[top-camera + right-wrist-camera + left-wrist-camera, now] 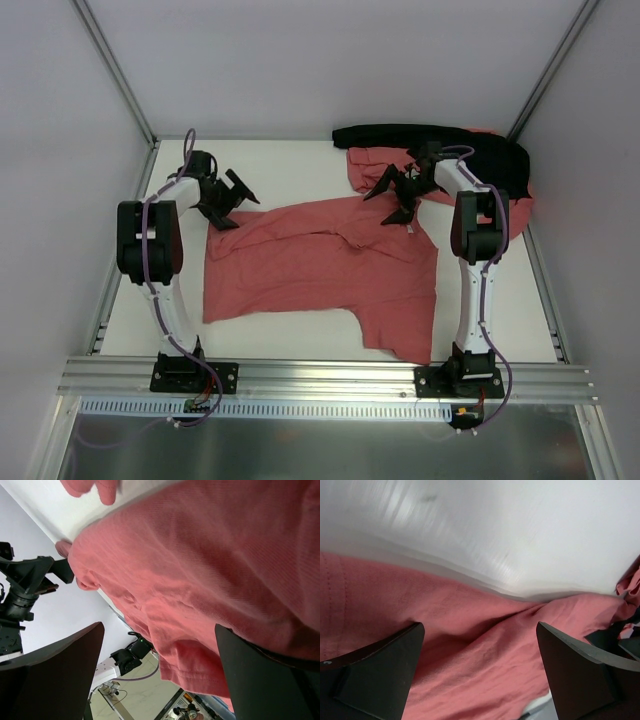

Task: Fold and stack the t-shirts
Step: Fold the flattened tshirt in 1/3 of the way, then grap the side of the flattened tshirt closest away from the robot with both arms, then fold the other side of the tshirt into a rectangle

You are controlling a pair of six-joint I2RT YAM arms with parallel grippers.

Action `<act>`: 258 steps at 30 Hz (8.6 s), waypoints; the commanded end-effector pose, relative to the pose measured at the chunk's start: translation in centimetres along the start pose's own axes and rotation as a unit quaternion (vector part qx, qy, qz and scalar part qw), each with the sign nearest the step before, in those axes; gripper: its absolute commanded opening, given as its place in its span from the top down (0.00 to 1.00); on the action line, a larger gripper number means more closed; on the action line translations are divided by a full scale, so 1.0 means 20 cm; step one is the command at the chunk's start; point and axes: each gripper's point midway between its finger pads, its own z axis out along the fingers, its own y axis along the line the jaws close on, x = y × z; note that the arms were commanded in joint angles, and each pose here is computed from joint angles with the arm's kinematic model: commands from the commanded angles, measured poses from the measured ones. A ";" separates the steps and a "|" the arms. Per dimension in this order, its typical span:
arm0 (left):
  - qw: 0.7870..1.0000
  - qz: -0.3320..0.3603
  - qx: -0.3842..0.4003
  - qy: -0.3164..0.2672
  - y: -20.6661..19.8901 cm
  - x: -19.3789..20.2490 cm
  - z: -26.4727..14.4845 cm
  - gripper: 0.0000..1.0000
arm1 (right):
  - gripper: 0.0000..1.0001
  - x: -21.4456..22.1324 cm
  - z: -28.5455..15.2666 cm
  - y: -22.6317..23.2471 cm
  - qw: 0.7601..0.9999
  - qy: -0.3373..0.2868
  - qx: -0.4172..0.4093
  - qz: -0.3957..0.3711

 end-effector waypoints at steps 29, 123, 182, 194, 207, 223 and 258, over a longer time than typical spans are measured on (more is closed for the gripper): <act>0.982 0.144 0.083 -0.088 -0.44 -0.39 0.01 0.01 | 0.01 -0.49 -0.19 0.21 0.990 -0.098 -0.088 -0.056; 0.969 0.227 0.049 -0.082 0.21 0.72 -1.00 0.02 | 0.13 1.34 -0.30 -0.97 0.966 -0.101 0.231 -0.060; 0.998 0.029 -0.049 -0.024 0.57 0.45 -0.64 0.01 | 1.00 1.27 -0.52 -0.59 0.959 -0.121 0.218 -0.137; 0.998 0.014 -0.054 -0.001 0.72 0.41 -0.53 0.02 | 1.00 1.26 -0.55 -0.59 0.959 -0.120 0.220 -0.133; 0.998 0.008 -0.056 0.041 0.77 0.47 -0.45 0.11 | 1.00 1.24 -0.54 -0.58 0.961 -0.121 0.218 -0.123; 0.998 0.033 -0.028 0.036 0.65 0.45 -0.57 1.00 | 1.00 1.18 -0.54 -0.51 0.960 -0.130 0.211 -0.128; 1.000 0.023 0.001 -0.002 0.40 0.16 -0.67 1.00 | 1.00 0.18 -0.59 0.16 0.972 -0.172 0.111 -0.119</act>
